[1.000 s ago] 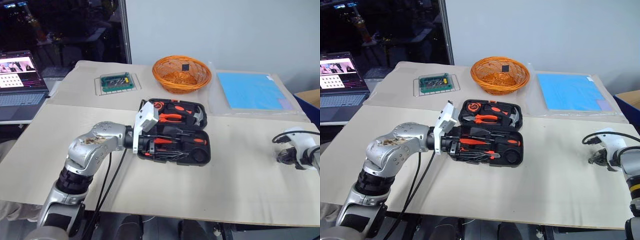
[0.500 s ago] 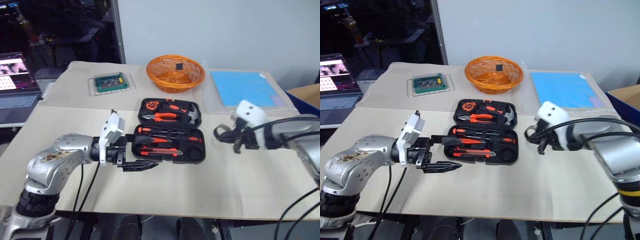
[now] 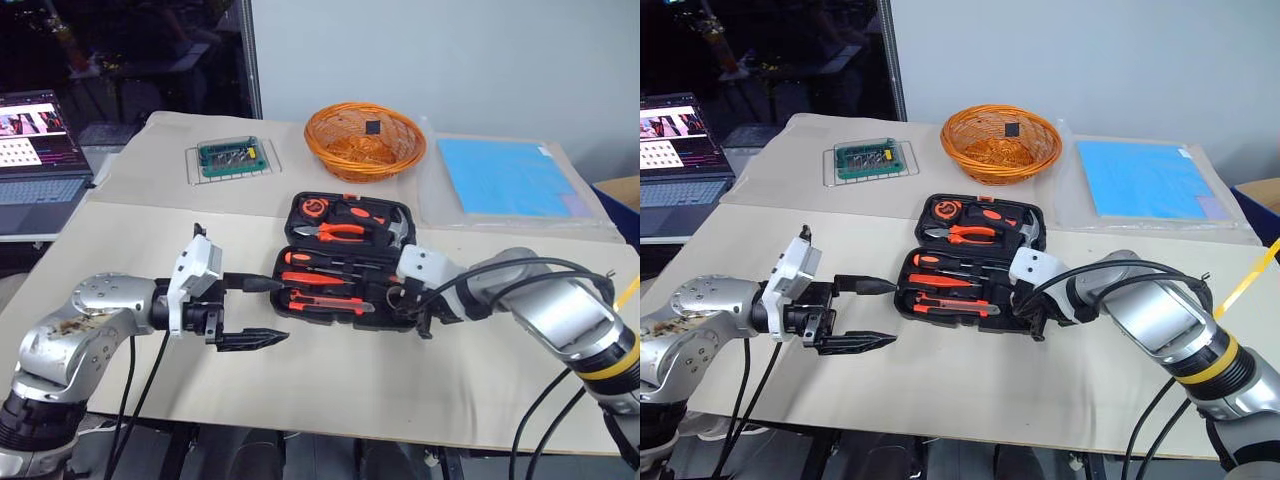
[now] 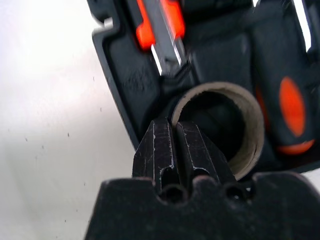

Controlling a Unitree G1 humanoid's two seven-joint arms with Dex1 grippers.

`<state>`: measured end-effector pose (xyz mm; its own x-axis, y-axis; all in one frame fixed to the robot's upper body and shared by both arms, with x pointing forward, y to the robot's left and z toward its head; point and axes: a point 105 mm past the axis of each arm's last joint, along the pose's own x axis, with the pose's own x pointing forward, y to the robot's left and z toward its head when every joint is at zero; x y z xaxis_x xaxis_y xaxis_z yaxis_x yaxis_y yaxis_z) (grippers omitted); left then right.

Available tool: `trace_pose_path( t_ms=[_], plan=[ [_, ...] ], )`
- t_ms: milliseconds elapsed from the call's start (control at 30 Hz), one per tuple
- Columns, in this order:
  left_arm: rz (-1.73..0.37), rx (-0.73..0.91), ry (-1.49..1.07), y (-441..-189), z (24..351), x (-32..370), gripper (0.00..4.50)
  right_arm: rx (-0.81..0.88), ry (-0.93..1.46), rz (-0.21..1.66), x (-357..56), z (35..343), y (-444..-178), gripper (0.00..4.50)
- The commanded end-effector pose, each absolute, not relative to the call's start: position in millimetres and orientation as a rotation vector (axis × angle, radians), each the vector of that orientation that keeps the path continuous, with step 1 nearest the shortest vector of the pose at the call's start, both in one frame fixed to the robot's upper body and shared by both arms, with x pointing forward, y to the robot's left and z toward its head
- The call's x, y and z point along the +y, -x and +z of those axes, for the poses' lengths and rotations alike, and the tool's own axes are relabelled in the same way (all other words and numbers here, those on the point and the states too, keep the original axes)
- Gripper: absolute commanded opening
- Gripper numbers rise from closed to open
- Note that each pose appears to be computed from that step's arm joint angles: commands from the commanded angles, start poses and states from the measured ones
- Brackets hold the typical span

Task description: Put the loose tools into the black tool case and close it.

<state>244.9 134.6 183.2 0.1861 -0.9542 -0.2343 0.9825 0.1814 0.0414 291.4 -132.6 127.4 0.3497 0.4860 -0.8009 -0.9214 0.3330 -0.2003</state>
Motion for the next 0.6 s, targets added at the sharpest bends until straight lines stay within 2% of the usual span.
trace_pose_path(
  t_ms=[33, 167, 233, 300, 500, 600],
  plan=[
    [-1.375, 0.126, -0.228, -243, 191, 132, 4.5, 0.721, 0.745, 1.028, -138, 126, -290, 0.07],
    [-1.366, 0.125, -0.234, -245, 190, 131, 4.5, 0.749, 0.72, 1.095, -133, 122, -280, 0.07],
    [-1.363, 0.126, -0.234, -247, 189, 130, 4.5, 0.731, 0.718, 1.117, -129, 123, -280, 0.79],
    [-1.348, 0.13, -0.234, -250, 188, 130, 4.5, 0.712, 0.719, 1.12, -127, 126, -282, 1.25],
    [-1.25, 0.156, -0.146, -268, 188, 134, 4.5, 0.603, 0.626, 1.117, -128, 157, -285, 3.32],
    [-1.087, 0.142, -0.063, -296, 193, 138, 4.5, 0.461, 0.529, 1.08, -130, 187, -290, 3.32]
  ],
)
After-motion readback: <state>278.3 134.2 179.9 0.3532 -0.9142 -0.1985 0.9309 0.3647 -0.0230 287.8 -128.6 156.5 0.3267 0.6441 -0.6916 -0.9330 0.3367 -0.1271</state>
